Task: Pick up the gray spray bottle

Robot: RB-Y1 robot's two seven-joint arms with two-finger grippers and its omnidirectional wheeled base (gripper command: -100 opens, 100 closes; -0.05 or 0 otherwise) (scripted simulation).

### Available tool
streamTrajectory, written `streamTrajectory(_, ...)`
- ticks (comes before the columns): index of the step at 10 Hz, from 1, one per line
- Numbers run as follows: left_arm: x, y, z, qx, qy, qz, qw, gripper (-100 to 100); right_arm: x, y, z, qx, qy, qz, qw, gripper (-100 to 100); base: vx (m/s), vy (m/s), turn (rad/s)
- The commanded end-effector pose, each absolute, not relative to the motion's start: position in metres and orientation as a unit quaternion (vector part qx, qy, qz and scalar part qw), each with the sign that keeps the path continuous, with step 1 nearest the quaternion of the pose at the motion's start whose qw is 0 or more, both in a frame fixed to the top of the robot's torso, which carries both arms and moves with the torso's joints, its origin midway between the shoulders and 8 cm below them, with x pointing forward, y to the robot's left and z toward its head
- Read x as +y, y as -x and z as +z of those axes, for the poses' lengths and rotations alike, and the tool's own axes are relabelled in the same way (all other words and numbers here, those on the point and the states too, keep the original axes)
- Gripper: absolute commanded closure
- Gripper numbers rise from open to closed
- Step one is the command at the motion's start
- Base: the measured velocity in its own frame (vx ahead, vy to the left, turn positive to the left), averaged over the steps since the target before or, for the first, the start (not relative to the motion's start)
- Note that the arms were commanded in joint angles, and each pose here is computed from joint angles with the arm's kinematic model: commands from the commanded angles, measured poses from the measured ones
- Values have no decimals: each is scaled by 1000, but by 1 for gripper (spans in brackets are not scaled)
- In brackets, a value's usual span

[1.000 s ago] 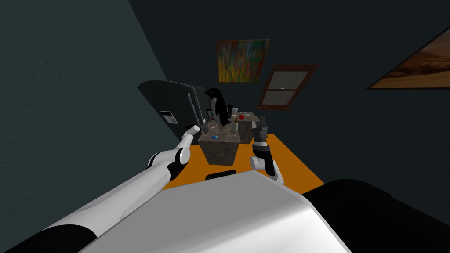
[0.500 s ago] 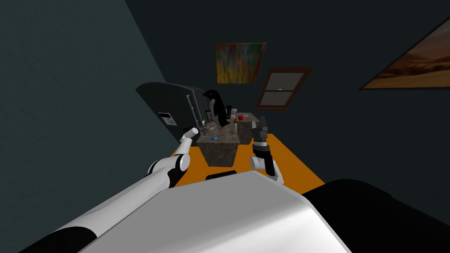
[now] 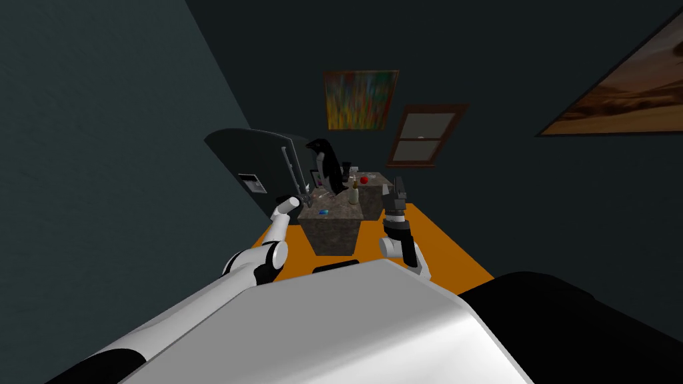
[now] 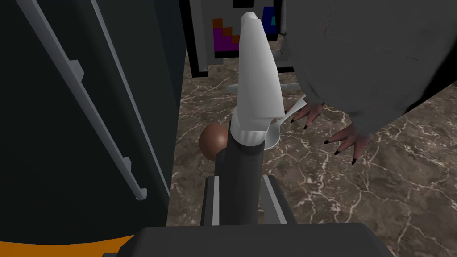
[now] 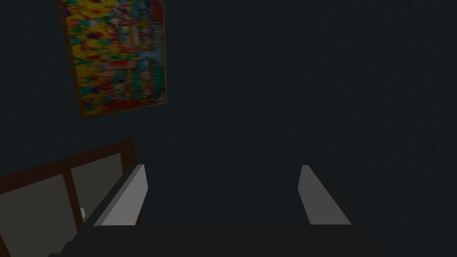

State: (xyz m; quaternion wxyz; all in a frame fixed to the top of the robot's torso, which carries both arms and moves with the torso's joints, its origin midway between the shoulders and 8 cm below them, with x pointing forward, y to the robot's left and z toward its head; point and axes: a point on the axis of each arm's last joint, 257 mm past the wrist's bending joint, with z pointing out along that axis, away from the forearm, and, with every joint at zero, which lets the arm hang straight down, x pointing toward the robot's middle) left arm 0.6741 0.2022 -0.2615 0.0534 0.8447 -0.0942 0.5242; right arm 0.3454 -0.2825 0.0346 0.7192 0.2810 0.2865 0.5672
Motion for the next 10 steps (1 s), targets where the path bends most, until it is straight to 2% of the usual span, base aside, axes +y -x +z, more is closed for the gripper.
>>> streamTrajectory(1, 199, -657, -282, -92, -858, 502, 63, 100, -283, -345, 35, 287, -281, 567, 719, 0, 64, 3, -136)
streamTrajectory(5, 214, -656, -255, -89, -840, 533, 49, 100, -283, -345, 35, 287, -281, 567, 719, 0, 25, 0, -6)
streamTrajectory(6, 209, -637, -283, -85, -858, 503, 60, 100, -283, -345, 35, 287, -281, 567, 719, 0, 52, 3, -123)
streamTrajectory(8, 222, -625, -289, -79, -858, 504, 53, 100, -283, -345, 35, 287, -281, 567, 719, 0, 59, 3, -45)
streamTrajectory(10, 224, -634, -256, -82, -841, 533, 46, 100, -283, -345, 35, 287, -281, 567, 719, 0, 0, -2, 16)
